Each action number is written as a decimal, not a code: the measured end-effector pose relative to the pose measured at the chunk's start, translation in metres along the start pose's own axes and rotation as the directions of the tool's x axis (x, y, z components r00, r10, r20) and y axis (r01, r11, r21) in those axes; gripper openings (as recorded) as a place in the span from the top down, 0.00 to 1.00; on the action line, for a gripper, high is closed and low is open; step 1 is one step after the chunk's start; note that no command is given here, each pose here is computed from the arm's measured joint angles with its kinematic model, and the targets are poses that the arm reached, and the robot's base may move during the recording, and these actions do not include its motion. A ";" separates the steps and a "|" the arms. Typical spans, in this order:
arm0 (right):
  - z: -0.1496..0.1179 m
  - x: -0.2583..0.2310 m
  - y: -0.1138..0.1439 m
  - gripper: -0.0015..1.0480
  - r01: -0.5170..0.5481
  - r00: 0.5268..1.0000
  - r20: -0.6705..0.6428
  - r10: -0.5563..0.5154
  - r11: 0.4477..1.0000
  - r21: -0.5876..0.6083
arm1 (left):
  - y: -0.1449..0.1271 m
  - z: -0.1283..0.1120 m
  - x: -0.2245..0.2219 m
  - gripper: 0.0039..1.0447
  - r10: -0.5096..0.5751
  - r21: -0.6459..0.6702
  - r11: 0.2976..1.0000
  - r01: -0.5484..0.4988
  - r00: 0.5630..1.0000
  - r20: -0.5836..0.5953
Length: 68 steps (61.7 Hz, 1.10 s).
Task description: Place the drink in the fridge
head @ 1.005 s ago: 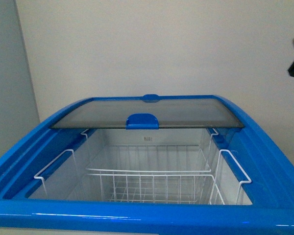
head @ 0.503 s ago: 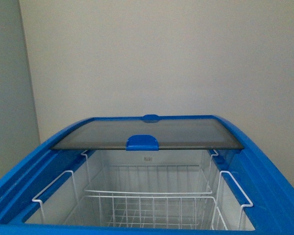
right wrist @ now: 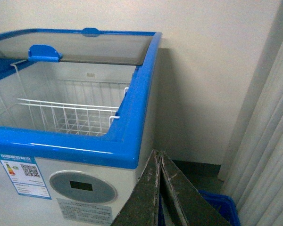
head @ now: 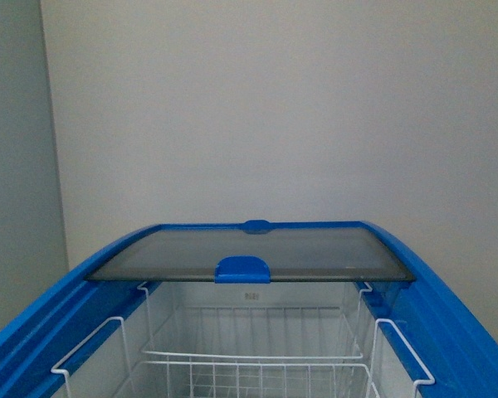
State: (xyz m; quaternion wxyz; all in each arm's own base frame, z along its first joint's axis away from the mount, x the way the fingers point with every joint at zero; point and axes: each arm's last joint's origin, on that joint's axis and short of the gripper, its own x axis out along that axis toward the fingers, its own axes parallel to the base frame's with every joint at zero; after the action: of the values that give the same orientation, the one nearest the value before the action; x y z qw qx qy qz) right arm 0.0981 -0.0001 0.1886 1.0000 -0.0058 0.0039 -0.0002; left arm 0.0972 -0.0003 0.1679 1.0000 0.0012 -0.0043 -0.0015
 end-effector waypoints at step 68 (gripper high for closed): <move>-0.021 -0.001 0.000 0.41 0.000 1.000 0.015 0.000 1.000 0.001 | 0.000 0.000 0.000 0.08 0.000 0.000 1.000 0.000 1.000 0.000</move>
State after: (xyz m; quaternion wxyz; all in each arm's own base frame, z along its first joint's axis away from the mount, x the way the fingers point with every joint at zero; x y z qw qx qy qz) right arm 0.0971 -0.0001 0.1681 1.0000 -0.0054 -0.0035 -0.0002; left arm 0.0972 -0.0003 0.1679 1.0000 0.0012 -0.0043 -0.0015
